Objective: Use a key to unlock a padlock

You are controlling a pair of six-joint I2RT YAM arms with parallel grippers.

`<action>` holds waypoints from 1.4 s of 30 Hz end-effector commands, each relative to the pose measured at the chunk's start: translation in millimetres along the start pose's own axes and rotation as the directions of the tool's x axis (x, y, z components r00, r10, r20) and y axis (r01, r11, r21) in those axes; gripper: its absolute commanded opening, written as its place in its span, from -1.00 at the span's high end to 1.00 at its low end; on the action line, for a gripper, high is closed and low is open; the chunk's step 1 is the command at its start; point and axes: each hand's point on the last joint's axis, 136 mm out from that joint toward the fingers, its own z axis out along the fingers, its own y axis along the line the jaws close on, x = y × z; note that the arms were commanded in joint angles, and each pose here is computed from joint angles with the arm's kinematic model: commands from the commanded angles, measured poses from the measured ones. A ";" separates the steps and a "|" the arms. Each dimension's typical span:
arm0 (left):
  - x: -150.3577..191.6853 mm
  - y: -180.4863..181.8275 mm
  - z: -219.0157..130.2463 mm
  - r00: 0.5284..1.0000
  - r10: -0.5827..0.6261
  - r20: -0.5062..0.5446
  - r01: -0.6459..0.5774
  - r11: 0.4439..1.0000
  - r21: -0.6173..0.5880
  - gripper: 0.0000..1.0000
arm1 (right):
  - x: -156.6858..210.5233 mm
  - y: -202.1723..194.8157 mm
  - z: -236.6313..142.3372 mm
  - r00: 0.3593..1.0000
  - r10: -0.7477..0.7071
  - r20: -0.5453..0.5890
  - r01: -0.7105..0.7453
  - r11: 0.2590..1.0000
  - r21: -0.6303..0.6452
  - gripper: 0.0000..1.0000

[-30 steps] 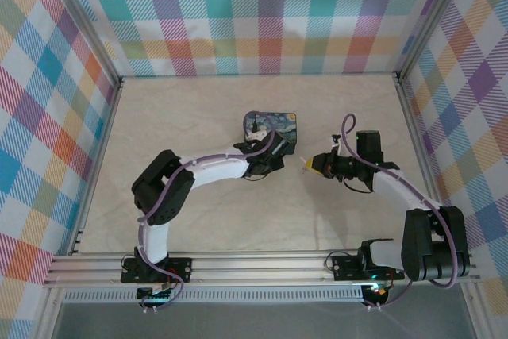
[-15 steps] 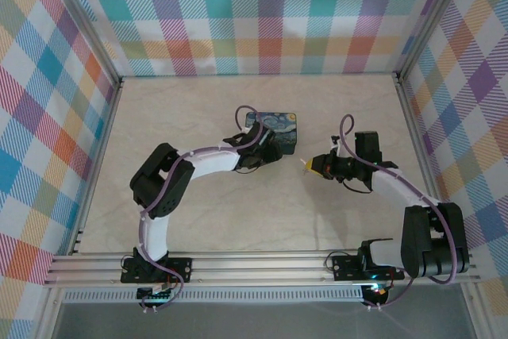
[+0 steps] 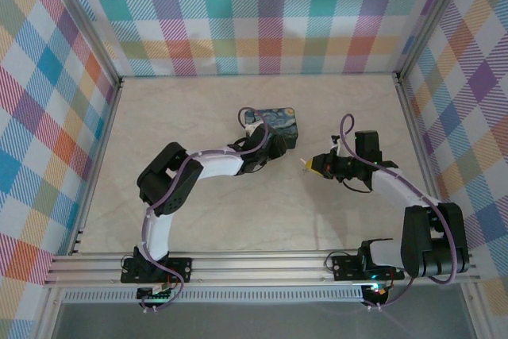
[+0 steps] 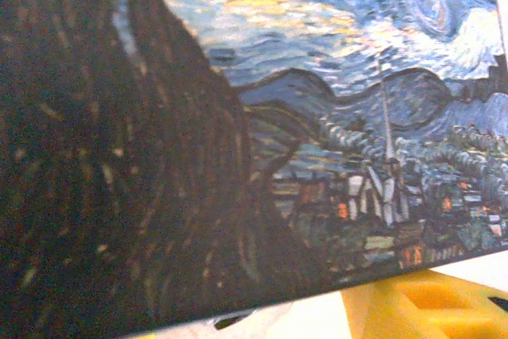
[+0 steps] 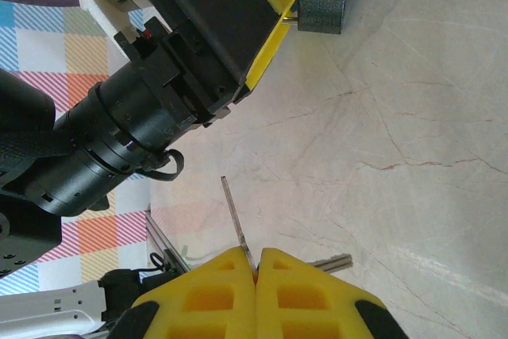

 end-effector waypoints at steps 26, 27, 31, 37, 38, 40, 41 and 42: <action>7.9 -20.5 7.9 0.991 0.132 -0.020 -0.132 0.991 0.036 0.55 | 12.9 -2.8 0.2 1.000 0.007 -0.016 -0.008 1.000 -0.012 1.00; 9.1 -20.2 7.6 0.991 0.133 -0.026 -0.132 0.990 0.038 0.59 | 13.0 -2.9 0.1 1.000 0.008 -0.017 -0.008 1.000 -0.012 1.00; 10.0 -27.5 4.5 0.989 0.143 -0.045 -0.140 0.988 0.072 0.73 | 14.4 -4.2 0.4 1.000 0.011 -0.021 -0.011 1.000 -0.008 1.00; 10.8 -29.6 5.4 0.990 0.117 -0.074 -0.108 0.987 0.117 0.88 | 15.3 -4.6 0.0 1.000 0.012 -0.024 -0.012 1.000 -0.003 1.00; 11.1 -29.8 4.8 0.991 0.106 -0.084 -0.096 0.988 0.124 0.90 | 15.6 -4.5 -0.3 1.000 0.013 -0.025 -0.013 1.000 -0.003 1.00; 8.6 -32.7 1.6 0.991 0.055 -0.123 -0.036 0.987 0.154 0.97 | 16.9 -4.5 -1.0 1.000 0.012 -0.026 -0.012 1.000 -0.001 1.00; 7.9 -33.7 -0.1 0.988 0.022 -0.155 0.005 0.986 0.168 0.99 | 17.3 -3.5 -1.2 1.000 0.007 -0.026 -0.007 1.000 -0.004 1.00; 6.1 -33.1 -0.8 0.984 -0.011 -0.179 0.043 0.984 0.174 1.00 | 17.8 -2.6 -0.9 1.000 0.001 -0.028 -0.001 1.000 -0.007 1.00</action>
